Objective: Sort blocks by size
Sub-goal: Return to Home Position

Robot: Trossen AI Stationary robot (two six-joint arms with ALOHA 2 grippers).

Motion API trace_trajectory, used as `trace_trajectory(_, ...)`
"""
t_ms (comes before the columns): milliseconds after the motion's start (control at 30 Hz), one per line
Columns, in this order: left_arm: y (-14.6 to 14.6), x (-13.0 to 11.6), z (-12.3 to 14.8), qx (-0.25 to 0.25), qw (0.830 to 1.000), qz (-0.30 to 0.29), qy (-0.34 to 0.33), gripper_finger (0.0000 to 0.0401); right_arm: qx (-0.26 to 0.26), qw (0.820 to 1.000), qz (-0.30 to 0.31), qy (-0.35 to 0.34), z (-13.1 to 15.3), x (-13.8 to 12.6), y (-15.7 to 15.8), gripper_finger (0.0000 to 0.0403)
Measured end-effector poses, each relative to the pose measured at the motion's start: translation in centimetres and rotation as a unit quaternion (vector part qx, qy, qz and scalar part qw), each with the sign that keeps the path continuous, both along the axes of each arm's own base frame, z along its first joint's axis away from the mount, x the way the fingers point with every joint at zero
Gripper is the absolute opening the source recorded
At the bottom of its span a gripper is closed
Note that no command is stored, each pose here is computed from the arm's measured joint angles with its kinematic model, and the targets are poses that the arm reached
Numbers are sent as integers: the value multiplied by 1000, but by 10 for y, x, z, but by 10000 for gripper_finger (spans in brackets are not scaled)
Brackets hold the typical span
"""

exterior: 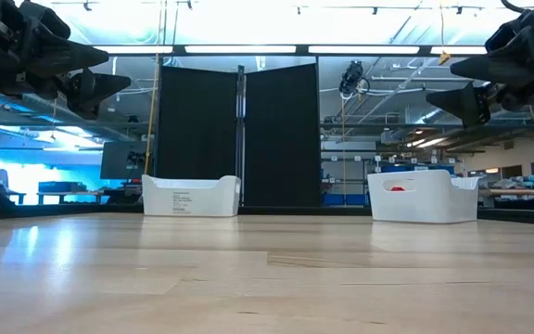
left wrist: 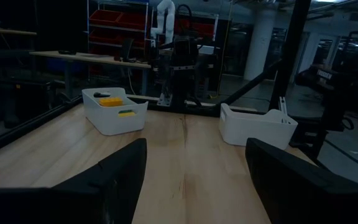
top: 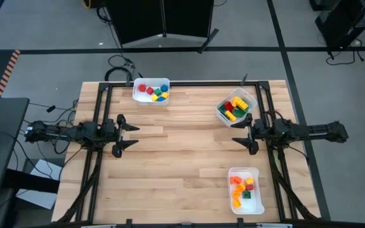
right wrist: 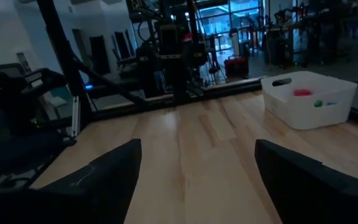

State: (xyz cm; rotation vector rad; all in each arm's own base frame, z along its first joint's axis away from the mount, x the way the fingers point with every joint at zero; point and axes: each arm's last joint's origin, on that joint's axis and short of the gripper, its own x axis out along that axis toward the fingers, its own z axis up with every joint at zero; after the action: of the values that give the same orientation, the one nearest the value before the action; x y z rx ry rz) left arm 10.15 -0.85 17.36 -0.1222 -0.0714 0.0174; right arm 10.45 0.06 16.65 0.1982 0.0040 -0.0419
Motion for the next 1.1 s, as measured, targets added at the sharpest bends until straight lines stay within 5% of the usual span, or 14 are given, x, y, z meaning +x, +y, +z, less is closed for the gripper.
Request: trace_trajectory(1100, 0, 0, 0, 0, 1000, 0, 0, 282, -45, 999, 7, -2, 0, -5, 0, 327)
